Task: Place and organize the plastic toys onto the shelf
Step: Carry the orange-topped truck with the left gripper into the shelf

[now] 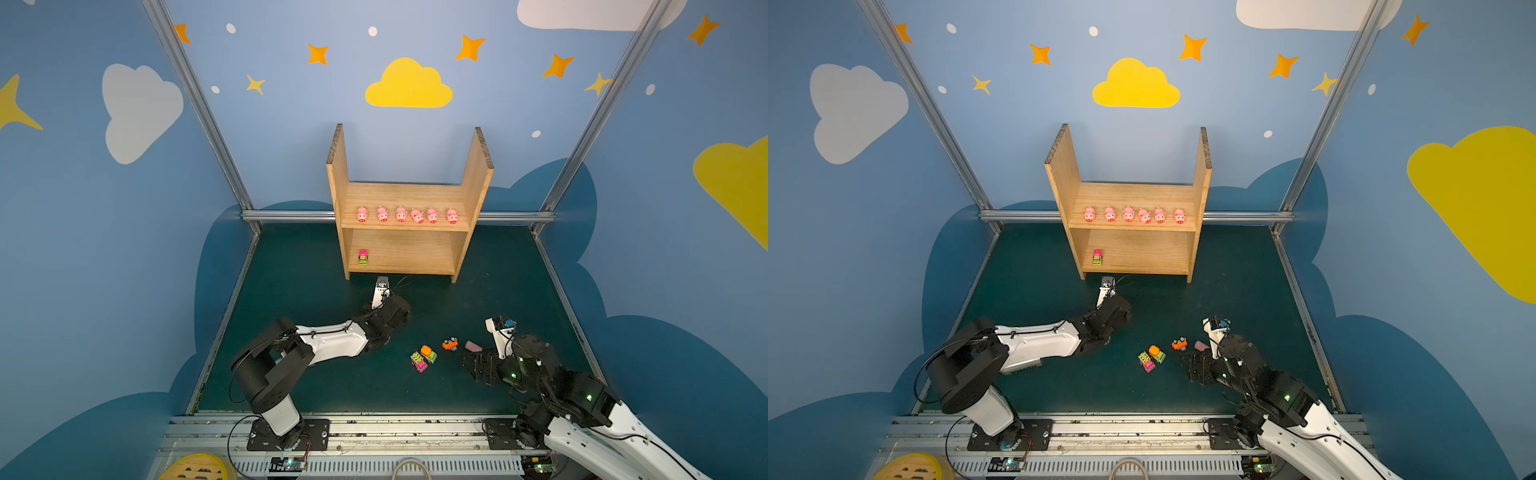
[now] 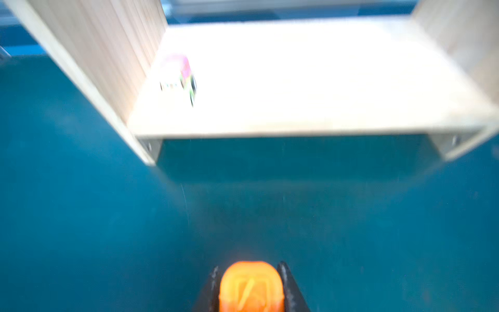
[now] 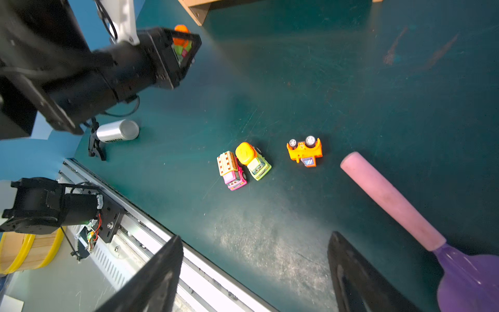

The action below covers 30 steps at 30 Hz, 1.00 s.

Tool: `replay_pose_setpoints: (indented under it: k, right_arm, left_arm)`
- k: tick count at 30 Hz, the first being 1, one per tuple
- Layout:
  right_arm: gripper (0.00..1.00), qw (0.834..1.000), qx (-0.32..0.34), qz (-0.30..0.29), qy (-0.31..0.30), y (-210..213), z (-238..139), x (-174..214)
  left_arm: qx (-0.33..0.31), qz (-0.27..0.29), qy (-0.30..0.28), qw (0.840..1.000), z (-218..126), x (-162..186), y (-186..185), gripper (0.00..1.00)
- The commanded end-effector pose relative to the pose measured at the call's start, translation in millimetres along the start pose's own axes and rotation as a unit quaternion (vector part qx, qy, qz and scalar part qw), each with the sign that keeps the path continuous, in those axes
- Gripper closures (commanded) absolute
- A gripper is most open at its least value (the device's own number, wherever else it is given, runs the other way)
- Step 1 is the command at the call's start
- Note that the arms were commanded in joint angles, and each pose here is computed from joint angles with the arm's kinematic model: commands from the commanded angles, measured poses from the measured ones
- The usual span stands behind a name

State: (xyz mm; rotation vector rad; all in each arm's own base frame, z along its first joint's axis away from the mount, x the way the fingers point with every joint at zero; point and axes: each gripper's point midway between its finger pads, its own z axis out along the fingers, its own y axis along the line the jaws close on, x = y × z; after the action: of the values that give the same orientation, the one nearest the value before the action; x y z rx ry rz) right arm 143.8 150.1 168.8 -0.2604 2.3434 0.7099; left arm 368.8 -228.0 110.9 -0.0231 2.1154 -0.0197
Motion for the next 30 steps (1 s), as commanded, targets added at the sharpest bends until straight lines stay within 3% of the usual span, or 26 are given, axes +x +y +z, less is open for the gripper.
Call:
replay_pose_setpoints:
  k: [1, 11, 30]
  right_arm:
    - [0.17, 1.0, 0.007, -0.006, -0.017, 1.6, -8.0, -12.6]
    - [0.17, 1.0, 0.022, -0.009, -0.019, -0.6, -6.0, -19.3]
    - [0.17, 0.999, 0.033, 0.002, -0.009, -4.4, 4.7, -19.7]
  left_arm:
    - [0.006, -0.003, -0.013, 1.0, 11.3, -29.0, 1.8, 0.78]
    - [0.025, -0.023, -0.008, 0.999, 46.0, -78.8, 3.7, 0.79]
    - [0.025, -0.027, 0.0, 0.999, 88.5, -85.6, 4.2, 0.78]
